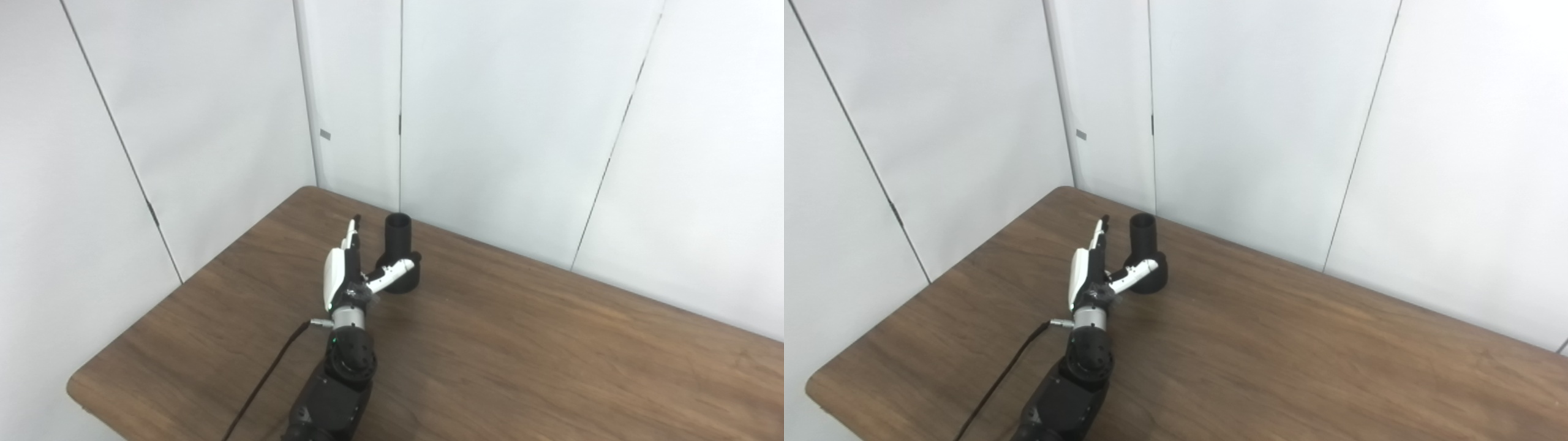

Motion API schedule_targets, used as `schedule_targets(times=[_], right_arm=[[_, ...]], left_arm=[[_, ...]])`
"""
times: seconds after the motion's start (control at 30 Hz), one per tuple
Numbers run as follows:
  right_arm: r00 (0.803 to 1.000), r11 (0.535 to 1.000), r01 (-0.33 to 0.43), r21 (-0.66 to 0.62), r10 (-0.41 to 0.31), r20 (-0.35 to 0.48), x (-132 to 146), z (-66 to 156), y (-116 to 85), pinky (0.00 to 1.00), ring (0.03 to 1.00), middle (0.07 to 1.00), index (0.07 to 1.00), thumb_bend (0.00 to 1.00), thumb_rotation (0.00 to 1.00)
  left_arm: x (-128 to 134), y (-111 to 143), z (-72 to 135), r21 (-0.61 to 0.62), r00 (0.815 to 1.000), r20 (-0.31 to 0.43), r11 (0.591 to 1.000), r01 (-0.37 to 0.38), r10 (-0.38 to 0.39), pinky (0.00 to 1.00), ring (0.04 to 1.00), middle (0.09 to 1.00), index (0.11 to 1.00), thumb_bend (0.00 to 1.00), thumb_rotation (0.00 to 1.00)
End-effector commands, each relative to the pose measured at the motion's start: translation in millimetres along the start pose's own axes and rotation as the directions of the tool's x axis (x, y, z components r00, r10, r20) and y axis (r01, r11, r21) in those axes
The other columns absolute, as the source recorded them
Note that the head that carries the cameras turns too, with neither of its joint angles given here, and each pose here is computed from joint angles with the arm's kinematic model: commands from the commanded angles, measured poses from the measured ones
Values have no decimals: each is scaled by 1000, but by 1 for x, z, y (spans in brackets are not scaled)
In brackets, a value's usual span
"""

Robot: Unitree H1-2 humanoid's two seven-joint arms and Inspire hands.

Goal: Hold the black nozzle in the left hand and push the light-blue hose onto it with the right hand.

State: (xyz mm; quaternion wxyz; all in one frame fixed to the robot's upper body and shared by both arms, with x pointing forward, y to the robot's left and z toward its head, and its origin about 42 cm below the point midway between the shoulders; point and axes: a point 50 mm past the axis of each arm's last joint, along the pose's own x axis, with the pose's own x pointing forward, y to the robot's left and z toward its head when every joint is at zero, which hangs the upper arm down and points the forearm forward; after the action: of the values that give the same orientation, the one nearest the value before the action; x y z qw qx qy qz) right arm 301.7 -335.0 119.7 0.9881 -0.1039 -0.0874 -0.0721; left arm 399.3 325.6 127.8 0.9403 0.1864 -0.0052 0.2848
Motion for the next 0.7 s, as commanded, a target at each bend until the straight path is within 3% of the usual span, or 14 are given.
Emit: schedule_targets(times=[0.0,0.2,0.33,0.5,0.67], right_arm=[[1000,1000,5,-8,-5,-7,-7,-8,-1,510,623,642,601,227,368],[1000,1000,1,-10,-1,-5,-8,-8,1,499,610,628,588,235,416],[1000,1000,8,9,-8,-14,-8,-6,3,484,598,618,576,263,438],[1000,1000,2,-1,-2,-1,-9,-8,4,460,579,603,565,281,488],[1000,1000,-4,6,4,2,-9,-8,4,450,569,594,558,301,523]], left_arm=[[-4,2,-9,43,999,-26,998,36,-35,0,1000,949,963,1000,425],[-3,7,-7,106,997,-15,991,77,-76,0,993,899,917,1000,427],[-4,11,-3,108,995,-2,990,95,-95,0,940,807,832,1000,385],[-7,15,0,138,992,-11,982,125,-125,0,883,752,786,1000,384],[-10,19,1,244,991,-37,961,130,-125,0,860,732,772,1000,292]])
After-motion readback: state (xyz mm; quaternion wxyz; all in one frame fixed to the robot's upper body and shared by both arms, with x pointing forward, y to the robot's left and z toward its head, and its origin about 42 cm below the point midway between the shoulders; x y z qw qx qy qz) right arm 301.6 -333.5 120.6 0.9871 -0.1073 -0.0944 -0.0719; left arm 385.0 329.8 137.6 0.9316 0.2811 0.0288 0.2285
